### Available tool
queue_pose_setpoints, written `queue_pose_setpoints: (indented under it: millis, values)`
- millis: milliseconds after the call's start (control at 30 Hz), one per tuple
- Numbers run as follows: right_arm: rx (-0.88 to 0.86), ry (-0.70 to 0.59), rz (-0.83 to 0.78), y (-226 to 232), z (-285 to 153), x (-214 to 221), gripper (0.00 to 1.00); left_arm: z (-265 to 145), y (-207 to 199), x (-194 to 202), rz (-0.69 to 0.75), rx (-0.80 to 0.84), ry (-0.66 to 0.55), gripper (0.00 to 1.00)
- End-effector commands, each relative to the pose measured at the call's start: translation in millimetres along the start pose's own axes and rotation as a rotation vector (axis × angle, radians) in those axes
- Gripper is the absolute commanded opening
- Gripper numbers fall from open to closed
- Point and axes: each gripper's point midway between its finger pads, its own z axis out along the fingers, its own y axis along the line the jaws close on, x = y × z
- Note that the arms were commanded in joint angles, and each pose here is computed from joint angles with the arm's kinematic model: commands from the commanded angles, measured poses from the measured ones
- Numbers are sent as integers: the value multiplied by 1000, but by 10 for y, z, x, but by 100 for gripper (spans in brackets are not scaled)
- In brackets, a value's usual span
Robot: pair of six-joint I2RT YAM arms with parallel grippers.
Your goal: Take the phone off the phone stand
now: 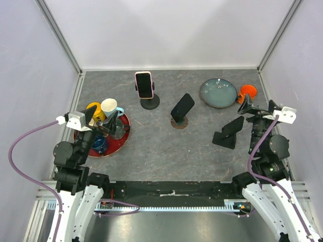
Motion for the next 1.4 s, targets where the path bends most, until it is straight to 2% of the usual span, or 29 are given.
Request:
queue_pose_setpoints:
  millis: [0,267,433,667,933,1367]
  values:
    - [21,-10,52,-9,10,-130,98,9,12,-49,-25,-12,-22,100]
    - [-70,116,34,231,82,87,98,-4,11,-65,-23,-13,-27,100]
    - [-56,211,4,212,51,283,98,-10,9,-77,-22,-12,-31,100]
    - [-46,262,-38,197,59,340,98,-34,4,-102,-21,-12,-40,100]
    - [170,303,-50,-188,-31,468,98,-19,4,-97,-23,-11,-37,100]
    - [297,457,-72,-343,-151,830,98,-10,11,-74,-24,-14,-30,100]
